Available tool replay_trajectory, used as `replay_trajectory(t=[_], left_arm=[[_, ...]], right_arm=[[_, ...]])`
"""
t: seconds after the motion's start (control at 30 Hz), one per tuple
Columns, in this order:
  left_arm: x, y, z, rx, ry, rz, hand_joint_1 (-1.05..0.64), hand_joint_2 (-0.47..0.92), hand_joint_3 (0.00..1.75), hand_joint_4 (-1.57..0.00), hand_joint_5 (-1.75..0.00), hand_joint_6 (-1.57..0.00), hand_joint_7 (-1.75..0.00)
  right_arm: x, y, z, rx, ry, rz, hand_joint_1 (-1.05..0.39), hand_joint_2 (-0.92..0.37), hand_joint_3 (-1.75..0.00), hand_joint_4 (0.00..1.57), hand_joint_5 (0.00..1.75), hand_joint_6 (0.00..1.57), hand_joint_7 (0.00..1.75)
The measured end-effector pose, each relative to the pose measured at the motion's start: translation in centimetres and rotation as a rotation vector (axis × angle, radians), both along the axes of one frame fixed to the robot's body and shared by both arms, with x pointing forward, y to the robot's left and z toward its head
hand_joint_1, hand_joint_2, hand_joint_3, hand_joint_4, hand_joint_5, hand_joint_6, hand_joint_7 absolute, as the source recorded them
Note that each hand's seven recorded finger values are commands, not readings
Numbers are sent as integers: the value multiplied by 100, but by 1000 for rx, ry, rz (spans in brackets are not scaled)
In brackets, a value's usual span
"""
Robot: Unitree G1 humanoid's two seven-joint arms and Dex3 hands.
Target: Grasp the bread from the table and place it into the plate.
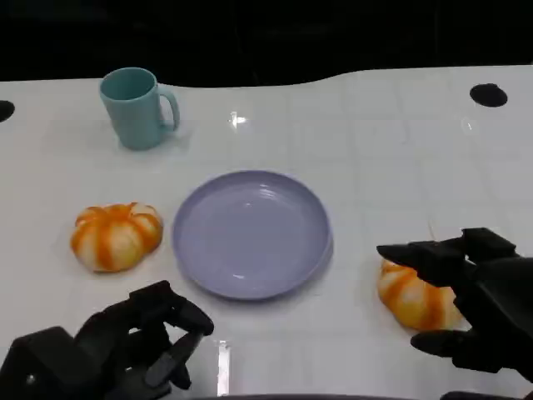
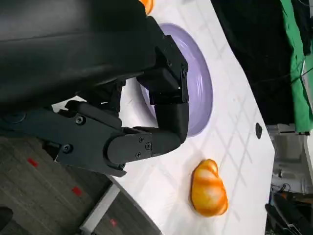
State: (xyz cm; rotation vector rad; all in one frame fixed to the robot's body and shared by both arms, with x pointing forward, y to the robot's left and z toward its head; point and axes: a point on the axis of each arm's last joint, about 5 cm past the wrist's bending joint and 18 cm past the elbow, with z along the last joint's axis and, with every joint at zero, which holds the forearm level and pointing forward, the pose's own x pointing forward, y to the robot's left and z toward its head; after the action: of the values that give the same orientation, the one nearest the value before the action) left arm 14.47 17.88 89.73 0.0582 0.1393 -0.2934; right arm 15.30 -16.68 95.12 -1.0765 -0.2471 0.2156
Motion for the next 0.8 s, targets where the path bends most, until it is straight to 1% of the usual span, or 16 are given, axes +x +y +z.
replay_trajectory(t=[0.13, 0.23, 0.37, 0.5, 0.63, 0.7, 0.8], left_arm=[[1, -7, 14, -1, 0, -3, -41, 92, 48, -62, -175, -57, -136], [7, -11, 17, -1, -2, -5, -42, 92, 49, -62, -175, -56, -137], [12, -18, 21, -2, -3, -7, -41, 92, 49, -62, -175, -56, -137], [15, -21, 25, 0, -4, -8, -40, 92, 48, -62, -175, -56, -138], [22, -26, 28, 1, -3, -8, -40, 92, 48, -63, -175, -56, -138], [27, -30, 33, 1, -3, -6, -39, 92, 48, -63, -175, -55, -138], [30, -35, 40, -1, -3, -7, -39, 92, 48, -62, -175, -55, -138]], right_arm=[[-2, -5, 55, -60, 5, -5, -45, -78, -1, 0, 54, 29, 9], [9, 1, 79, -109, 19, -6, -46, -77, -1, 0, 53, 28, 8], [46, 32, 84, -150, 35, 10, -49, -78, -1, 0, 58, 30, 8], [143, 39, 17, -202, 71, -1, -49, -80, -1, 0, 62, 33, 7], [248, 62, -58, -229, 123, 7, -50, -84, -2, 0, 61, 34, 6], [308, 68, -107, -250, 155, -1, -52, -85, -2, 1, 61, 35, 6], [404, 97, -191, -275, 193, 1, -53, -88, -2, 2, 59, 37, 5]])
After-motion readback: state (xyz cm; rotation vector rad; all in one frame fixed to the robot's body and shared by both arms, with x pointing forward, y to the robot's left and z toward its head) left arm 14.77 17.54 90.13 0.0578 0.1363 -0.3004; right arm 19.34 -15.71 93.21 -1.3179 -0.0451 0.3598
